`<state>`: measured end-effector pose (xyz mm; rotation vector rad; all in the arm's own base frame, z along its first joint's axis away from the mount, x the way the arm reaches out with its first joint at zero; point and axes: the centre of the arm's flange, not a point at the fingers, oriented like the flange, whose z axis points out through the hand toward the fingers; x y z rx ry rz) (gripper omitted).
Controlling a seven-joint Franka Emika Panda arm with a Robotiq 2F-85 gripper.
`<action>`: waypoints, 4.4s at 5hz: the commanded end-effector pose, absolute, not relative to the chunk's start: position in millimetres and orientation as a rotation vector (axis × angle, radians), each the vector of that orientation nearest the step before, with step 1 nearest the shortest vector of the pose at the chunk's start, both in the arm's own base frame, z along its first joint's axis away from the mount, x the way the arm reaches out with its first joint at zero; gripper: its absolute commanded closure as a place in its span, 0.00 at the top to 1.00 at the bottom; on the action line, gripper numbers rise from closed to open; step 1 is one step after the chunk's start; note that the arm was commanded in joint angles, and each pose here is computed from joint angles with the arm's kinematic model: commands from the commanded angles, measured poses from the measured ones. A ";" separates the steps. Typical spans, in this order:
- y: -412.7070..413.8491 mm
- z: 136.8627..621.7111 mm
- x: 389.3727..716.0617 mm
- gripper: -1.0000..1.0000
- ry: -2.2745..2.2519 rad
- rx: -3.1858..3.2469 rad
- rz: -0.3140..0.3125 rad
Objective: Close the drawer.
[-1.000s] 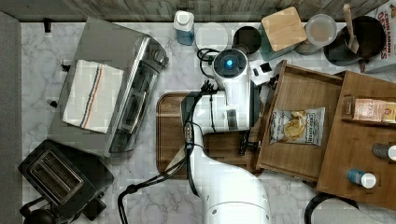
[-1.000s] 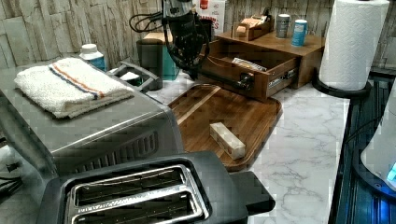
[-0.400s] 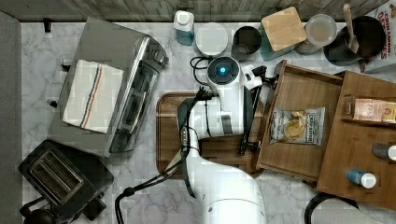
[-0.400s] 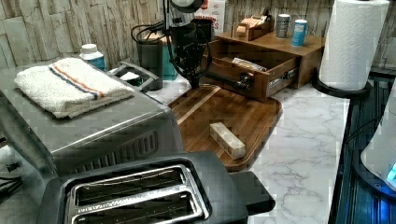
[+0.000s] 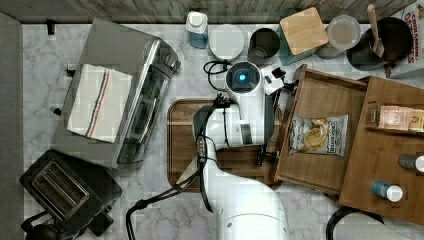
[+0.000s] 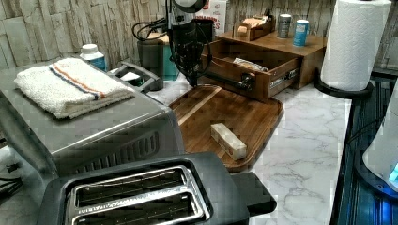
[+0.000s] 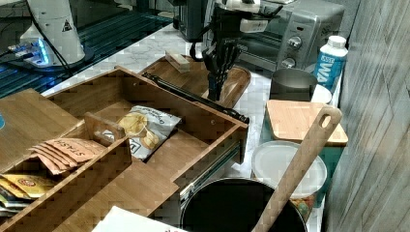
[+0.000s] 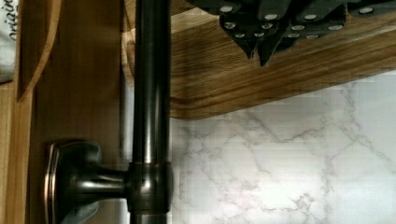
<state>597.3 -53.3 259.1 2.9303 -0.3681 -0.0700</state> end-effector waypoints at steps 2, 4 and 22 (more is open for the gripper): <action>-205.7 305.4 561.8 0.00 -0.397 2.929 0.009; -318.3 309.6 519.1 0.00 -0.430 2.933 0.006; -446.4 327.4 474.9 0.00 -0.750 2.797 -0.116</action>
